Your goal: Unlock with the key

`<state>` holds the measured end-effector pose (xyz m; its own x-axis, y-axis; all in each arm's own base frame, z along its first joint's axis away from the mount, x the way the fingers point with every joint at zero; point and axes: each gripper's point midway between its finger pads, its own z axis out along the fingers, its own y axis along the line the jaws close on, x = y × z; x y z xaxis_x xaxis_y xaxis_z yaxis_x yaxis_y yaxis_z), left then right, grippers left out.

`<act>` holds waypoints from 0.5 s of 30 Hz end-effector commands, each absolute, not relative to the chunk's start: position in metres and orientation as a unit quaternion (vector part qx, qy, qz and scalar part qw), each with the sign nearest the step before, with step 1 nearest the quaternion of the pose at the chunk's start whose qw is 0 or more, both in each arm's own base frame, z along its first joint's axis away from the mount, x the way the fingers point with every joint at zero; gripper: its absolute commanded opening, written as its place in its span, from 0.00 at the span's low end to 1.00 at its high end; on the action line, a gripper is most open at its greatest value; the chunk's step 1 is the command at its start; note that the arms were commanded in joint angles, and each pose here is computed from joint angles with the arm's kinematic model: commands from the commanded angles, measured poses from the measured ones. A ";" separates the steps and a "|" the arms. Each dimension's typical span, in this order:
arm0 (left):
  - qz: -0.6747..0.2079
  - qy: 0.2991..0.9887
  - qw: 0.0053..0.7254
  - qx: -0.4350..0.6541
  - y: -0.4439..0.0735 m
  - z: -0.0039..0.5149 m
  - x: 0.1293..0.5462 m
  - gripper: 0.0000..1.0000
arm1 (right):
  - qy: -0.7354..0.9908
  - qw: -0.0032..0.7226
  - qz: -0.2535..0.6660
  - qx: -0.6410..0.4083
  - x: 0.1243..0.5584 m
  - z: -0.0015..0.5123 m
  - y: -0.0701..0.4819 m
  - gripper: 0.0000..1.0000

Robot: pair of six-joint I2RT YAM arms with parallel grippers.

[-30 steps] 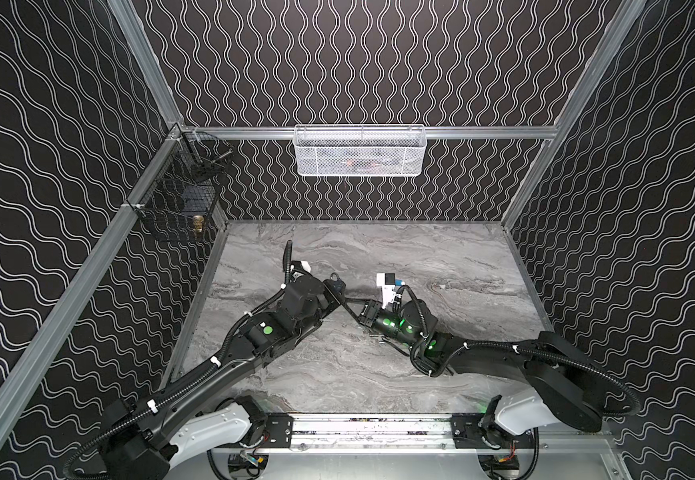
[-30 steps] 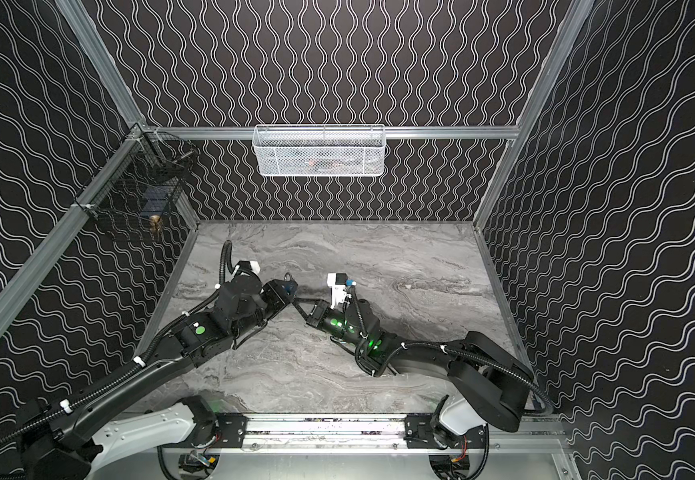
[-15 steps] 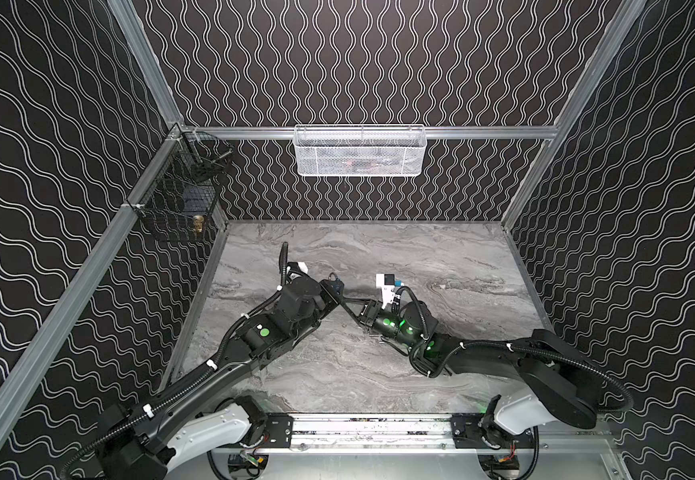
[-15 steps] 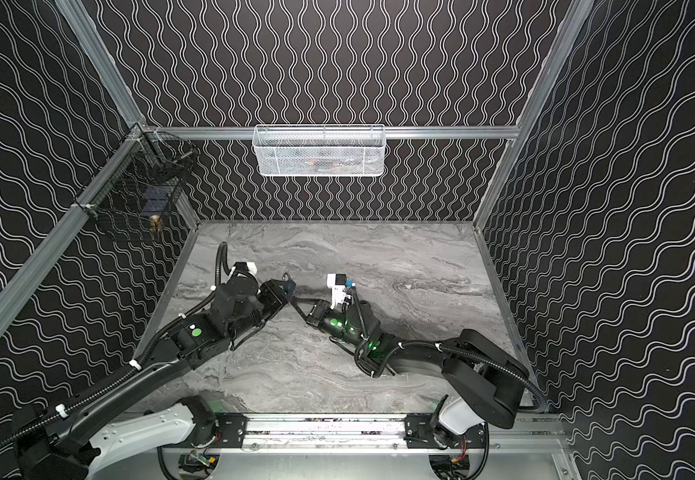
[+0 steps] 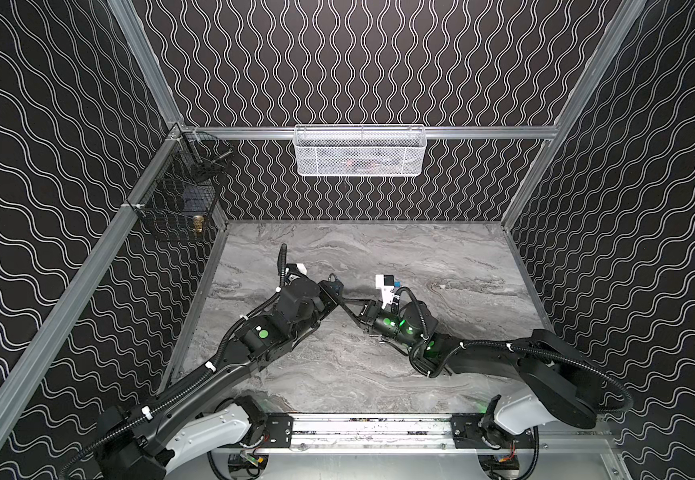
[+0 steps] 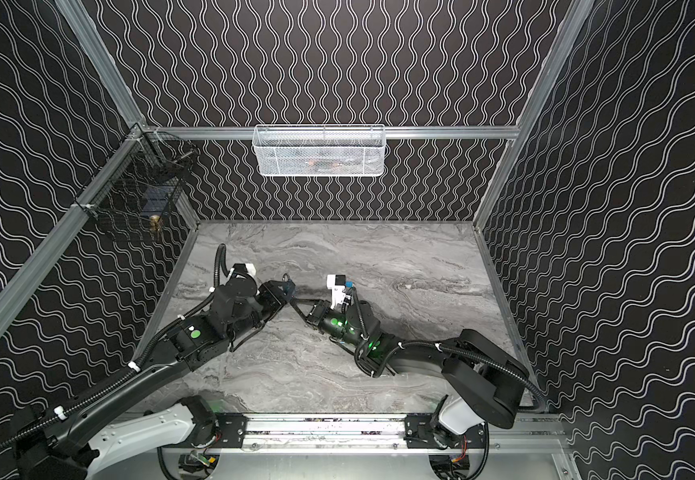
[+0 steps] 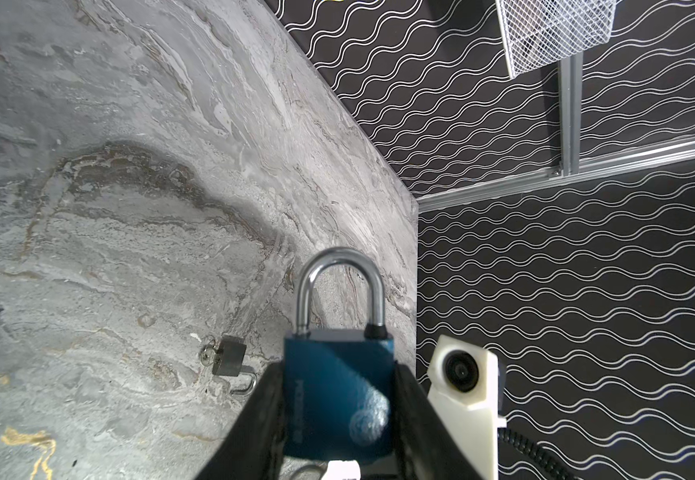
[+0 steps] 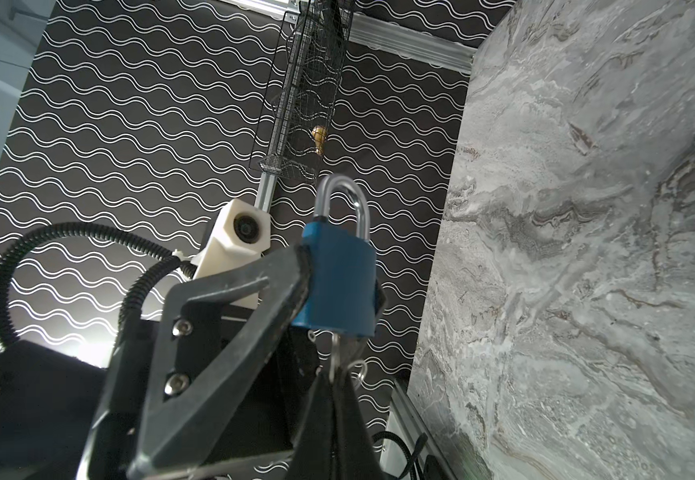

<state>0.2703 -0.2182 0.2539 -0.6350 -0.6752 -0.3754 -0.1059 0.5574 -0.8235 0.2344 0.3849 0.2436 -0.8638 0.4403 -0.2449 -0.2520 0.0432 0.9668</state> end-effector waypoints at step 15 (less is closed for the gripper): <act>-0.580 0.749 0.266 -0.181 -0.272 0.306 0.243 0.00 | 0.691 0.199 0.685 0.117 0.236 0.223 0.393 0.00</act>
